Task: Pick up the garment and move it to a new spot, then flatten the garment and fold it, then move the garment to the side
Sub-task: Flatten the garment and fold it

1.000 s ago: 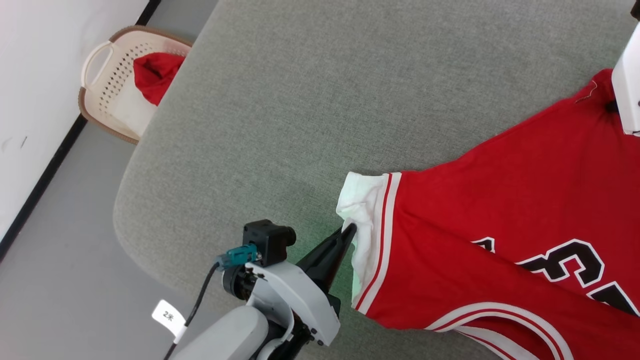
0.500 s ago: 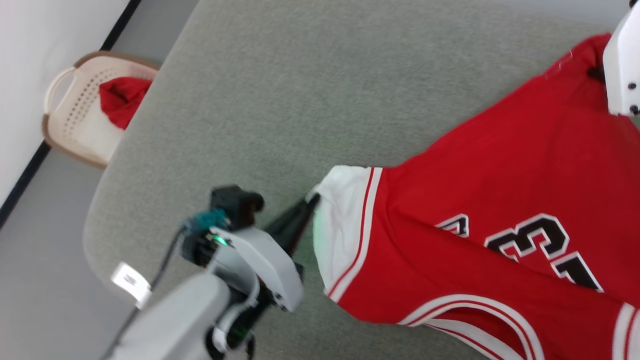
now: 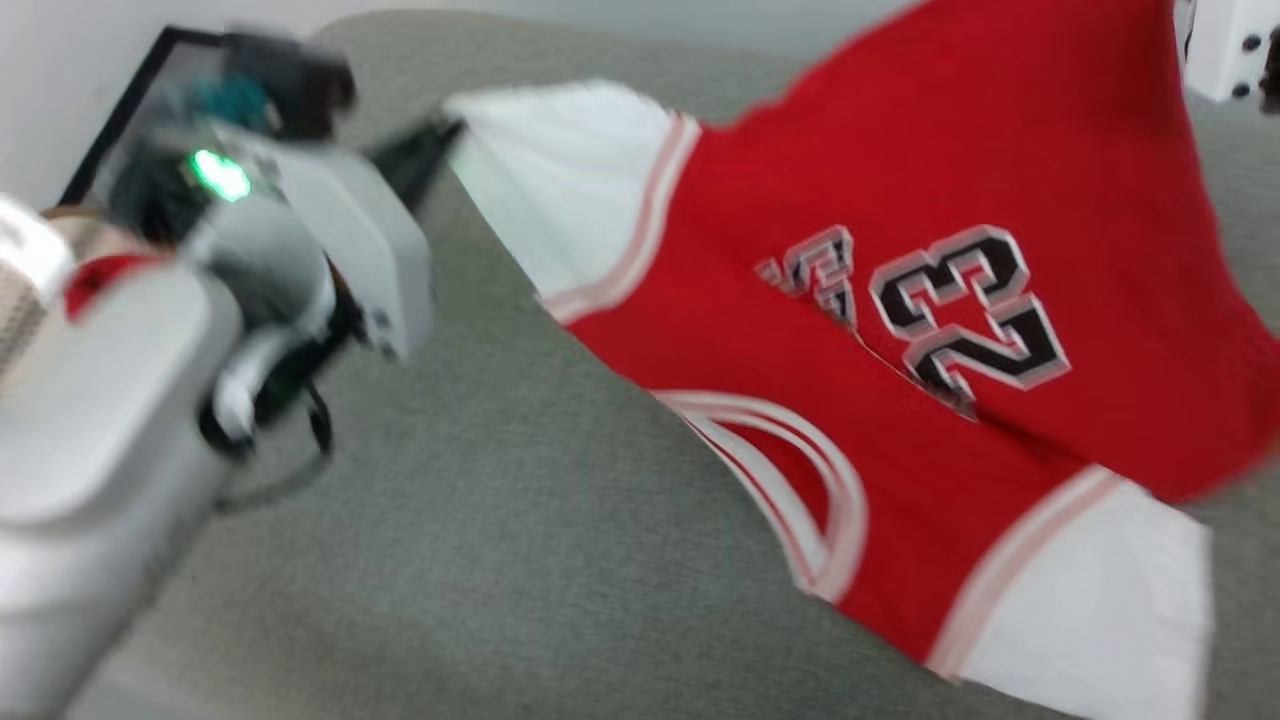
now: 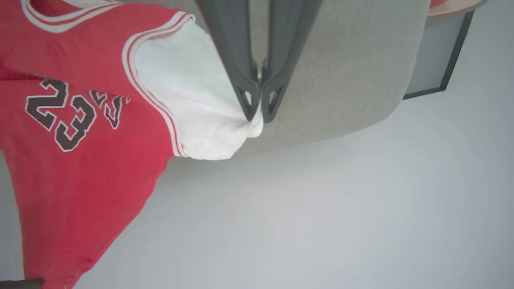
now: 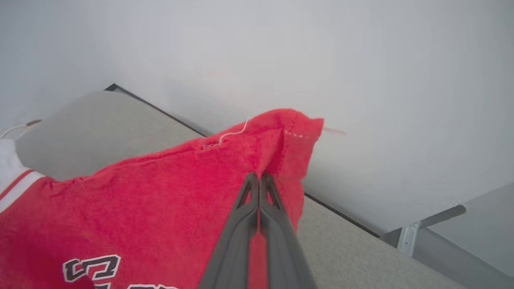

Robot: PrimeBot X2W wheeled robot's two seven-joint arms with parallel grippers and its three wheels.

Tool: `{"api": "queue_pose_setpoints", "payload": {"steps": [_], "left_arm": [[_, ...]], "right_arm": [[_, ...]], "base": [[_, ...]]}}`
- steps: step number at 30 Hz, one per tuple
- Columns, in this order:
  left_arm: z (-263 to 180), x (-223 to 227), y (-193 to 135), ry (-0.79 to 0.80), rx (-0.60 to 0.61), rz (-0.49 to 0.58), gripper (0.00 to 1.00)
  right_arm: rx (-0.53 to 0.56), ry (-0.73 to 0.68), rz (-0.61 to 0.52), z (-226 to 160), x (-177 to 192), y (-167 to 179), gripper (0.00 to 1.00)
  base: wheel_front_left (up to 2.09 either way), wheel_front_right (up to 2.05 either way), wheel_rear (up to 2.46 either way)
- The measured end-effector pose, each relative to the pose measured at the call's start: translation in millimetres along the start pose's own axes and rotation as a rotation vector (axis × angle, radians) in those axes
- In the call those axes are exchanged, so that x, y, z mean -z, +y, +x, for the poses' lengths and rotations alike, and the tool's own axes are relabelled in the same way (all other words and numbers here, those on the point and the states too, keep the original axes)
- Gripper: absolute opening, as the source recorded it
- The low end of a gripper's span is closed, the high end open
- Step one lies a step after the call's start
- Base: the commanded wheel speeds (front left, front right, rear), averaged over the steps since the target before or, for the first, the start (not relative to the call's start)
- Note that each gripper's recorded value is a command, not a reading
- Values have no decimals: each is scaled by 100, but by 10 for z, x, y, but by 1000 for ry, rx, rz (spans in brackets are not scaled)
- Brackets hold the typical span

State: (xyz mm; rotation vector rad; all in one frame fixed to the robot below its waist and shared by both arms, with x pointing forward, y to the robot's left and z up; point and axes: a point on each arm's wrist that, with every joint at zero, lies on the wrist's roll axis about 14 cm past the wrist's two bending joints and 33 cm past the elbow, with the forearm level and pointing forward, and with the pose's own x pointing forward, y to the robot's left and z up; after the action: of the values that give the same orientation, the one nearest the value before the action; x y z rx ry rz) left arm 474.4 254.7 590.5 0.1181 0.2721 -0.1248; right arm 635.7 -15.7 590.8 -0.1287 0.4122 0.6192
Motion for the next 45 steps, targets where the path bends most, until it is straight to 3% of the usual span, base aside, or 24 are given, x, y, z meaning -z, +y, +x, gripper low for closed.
{"api": "queue_pose_setpoints", "payload": {"steps": [11,26,36,45], "left_arm": [[403,-1311,209,-140,-64,208,0],[531,-2762,208,-510,-187,177,0],[727,-3210,205,-702,-189,111,0],[1179,-3293,209,-814,-179,78,0]], "right_arm": [[175,-320,28,-654,-798,-443,0],[315,-555,-24,-1248,-1353,-669,0],[360,-632,-35,-1119,-1418,-943,0],[372,-707,-44,-723,-1283,-1250,0]], "base": [[0,0,0],[0,0,0],[0,0,0],[0,0,0]]}}
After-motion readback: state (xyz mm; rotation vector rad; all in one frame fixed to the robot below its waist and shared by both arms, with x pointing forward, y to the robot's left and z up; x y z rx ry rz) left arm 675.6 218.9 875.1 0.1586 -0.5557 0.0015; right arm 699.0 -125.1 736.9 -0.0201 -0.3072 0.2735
